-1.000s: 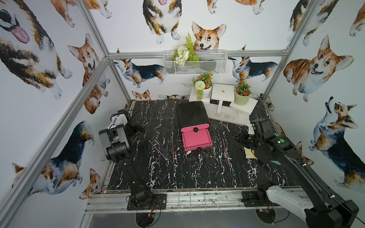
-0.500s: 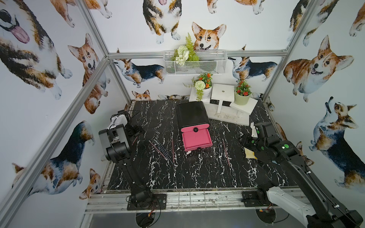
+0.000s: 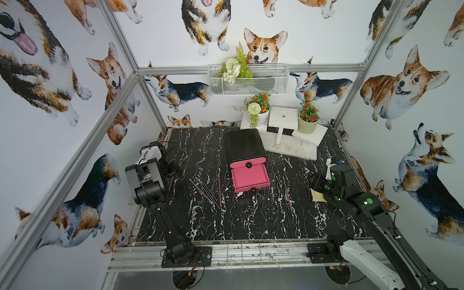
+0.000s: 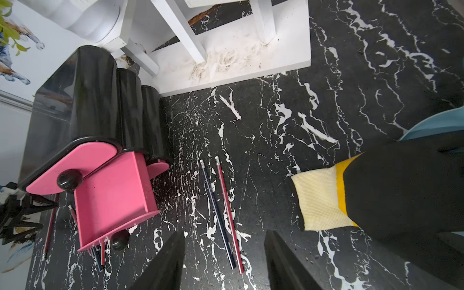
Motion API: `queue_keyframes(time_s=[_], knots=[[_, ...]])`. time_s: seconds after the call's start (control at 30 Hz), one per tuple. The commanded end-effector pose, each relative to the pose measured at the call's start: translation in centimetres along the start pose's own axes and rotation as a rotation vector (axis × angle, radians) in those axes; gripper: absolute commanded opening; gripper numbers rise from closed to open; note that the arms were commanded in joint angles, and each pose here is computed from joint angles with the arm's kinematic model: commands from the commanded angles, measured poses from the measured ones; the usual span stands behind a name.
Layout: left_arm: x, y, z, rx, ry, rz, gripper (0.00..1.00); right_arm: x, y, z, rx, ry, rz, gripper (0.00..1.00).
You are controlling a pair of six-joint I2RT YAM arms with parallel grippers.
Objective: Please place the pencils in the drawer according to their color
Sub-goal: Pick up the pencil from the center of the board.
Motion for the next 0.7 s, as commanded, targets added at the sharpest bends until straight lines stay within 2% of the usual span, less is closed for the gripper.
queue_keyframes(time_s=[0.0,0.1,0.23,0.33,0.53,0.6,0.67], knots=[[-0.2,-0.1,-0.5,0.005,-0.006,0.036,0.93,-0.9,-0.2,0.1,0.022,-0.057,-0.02,0.58],[0.5,-0.1,0.1,0.009,0.039,0.028,0.86,-1.3,-0.3,0.2,0.04,-0.071,-0.033,0.59],[2.2,1.7,1.0,-0.108,0.098,0.017,0.77,-1.7,-0.3,0.2,0.057,-0.072,-0.044,0.59],[3.4,2.7,1.9,-0.165,0.132,0.034,0.66,-1.9,-0.2,0.1,0.05,-0.083,-0.043,0.6],[4.7,2.6,3.3,-0.15,0.198,0.071,0.39,-2.9,0.1,-0.8,0.049,-0.115,-0.054,0.6],[4.7,2.3,3.3,-0.131,0.197,0.075,0.22,-3.0,0.0,-0.9,0.055,-0.121,-0.054,0.6],[4.5,1.5,3.3,-0.099,0.183,0.08,0.11,-3.0,0.0,-0.8,0.059,-0.12,-0.046,0.6]])
Point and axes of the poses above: each gripper's point midway between its finger pads, its own z axis out along the fingers, its own y axis along the line the jaws close on, x = y × z, the point moved 4 cm from there along -z, back along the fingers, and after that the axes turned 7 degrees about -z, right-handed, at the moved point
